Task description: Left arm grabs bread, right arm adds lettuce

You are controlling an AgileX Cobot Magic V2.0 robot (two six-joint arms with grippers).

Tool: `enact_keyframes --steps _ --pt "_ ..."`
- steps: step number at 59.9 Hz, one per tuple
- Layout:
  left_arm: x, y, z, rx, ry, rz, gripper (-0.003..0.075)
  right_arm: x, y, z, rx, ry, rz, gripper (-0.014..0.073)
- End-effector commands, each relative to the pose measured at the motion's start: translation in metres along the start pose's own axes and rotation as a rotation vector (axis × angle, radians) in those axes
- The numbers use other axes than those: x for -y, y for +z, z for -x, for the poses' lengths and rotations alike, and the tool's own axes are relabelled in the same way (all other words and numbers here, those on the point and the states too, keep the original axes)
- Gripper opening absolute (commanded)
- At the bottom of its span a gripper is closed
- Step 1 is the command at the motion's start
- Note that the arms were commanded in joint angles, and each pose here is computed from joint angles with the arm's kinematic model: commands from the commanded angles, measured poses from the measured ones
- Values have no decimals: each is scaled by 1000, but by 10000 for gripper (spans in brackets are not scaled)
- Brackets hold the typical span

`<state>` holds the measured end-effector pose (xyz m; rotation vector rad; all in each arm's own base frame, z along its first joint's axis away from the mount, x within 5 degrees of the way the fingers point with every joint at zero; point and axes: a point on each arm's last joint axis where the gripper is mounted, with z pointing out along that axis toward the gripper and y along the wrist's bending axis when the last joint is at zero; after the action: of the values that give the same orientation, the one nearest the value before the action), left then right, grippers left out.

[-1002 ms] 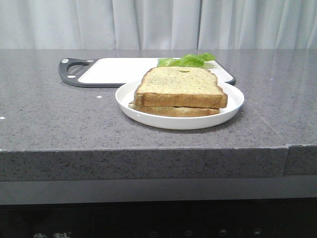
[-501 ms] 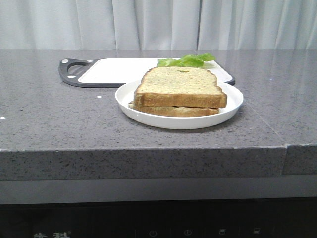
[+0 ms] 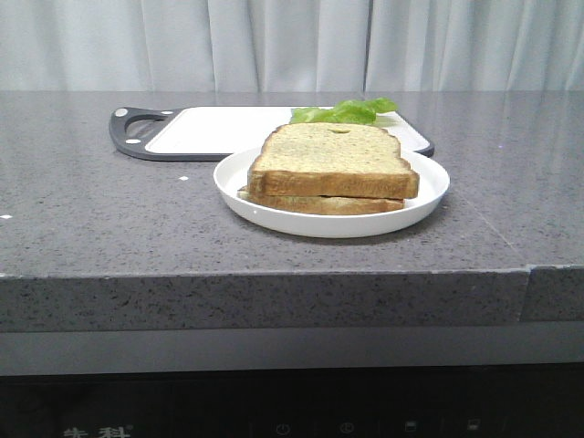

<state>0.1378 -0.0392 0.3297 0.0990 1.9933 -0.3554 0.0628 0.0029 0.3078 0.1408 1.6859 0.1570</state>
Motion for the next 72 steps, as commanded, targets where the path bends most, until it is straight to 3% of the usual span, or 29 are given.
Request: enact_keyframes --steps 1,11,21,35,47,63,72 --pt "19 20 27 -21 10 -88 585 -2 -1 17 92 -18 -5 579" --pt "63 73 43 -167 80 -216 585 -1 -1 17 92 -20 -6 579" --pt "102 131 44 -374 133 -276 585 0 -1 17 91 -56 -19 579" --pt "138 182 42 -477 158 -322 585 0 -1 17 91 -75 -27 579" --pt "154 202 34 -516 147 -349 585 0 -1 17 91 -76 -27 579" --pt "155 214 27 -544 147 -343 579 0 -1 17 91 -77 -27 579" --pt "155 213 26 -552 157 -339 427 0 -1 17 91 -77 -27 579"
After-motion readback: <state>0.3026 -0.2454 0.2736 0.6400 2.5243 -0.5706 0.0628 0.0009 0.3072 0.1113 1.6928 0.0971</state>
